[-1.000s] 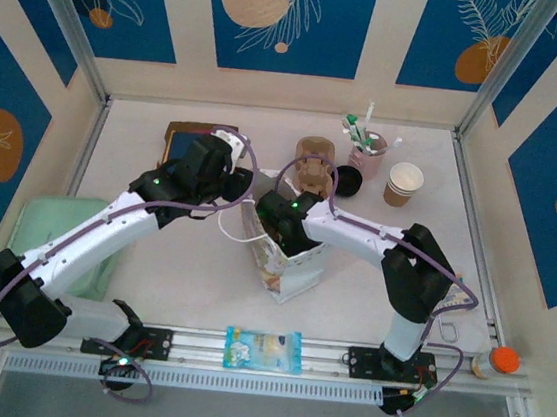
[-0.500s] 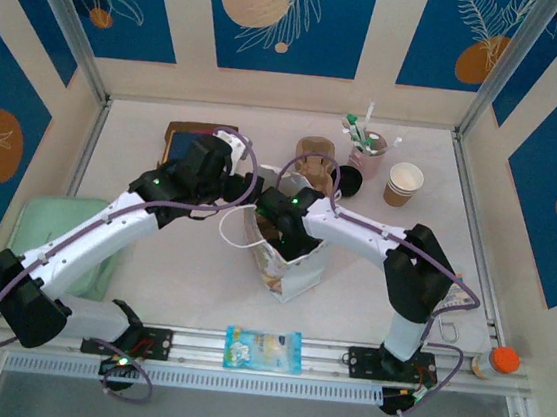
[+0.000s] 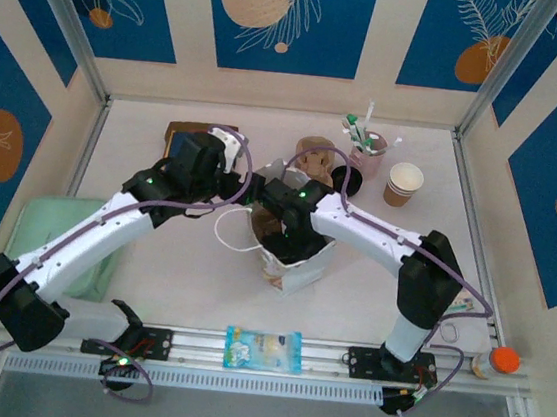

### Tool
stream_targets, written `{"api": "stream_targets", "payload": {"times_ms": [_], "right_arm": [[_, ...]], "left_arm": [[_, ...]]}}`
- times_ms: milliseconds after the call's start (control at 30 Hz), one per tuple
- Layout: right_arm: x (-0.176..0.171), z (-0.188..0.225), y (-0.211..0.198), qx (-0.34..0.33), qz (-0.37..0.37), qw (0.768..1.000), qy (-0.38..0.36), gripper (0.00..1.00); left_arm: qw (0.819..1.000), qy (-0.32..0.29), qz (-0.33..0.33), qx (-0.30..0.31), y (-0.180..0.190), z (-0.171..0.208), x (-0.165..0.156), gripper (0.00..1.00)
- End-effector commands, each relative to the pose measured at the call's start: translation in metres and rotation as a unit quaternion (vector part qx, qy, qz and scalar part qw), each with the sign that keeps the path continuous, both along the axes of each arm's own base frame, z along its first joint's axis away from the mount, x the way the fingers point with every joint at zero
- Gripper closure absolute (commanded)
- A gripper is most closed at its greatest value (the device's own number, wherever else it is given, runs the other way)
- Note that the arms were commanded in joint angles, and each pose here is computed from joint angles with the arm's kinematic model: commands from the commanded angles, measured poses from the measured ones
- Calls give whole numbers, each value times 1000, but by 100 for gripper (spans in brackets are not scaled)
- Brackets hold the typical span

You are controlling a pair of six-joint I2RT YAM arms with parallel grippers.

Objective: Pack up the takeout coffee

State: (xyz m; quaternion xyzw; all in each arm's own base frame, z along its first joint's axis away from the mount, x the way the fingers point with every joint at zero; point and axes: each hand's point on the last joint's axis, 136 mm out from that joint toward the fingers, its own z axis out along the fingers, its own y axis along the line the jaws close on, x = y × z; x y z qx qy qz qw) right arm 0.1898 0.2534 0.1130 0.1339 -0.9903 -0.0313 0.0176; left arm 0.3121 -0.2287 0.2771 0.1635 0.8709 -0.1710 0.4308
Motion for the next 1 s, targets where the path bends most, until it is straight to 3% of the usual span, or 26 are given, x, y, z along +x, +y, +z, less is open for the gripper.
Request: {"api": "stream_targets", "payload": {"times_ms": [0, 967], "right_arm": [[1, 24, 6, 20, -2, 1000, -23, 1], [3, 58, 12, 25, 8, 998, -62, 1]], "left_arm": [[1000, -2, -25, -18, -7, 15, -10, 2], [998, -17, -38, -37, -5, 32, -20, 0]]}}
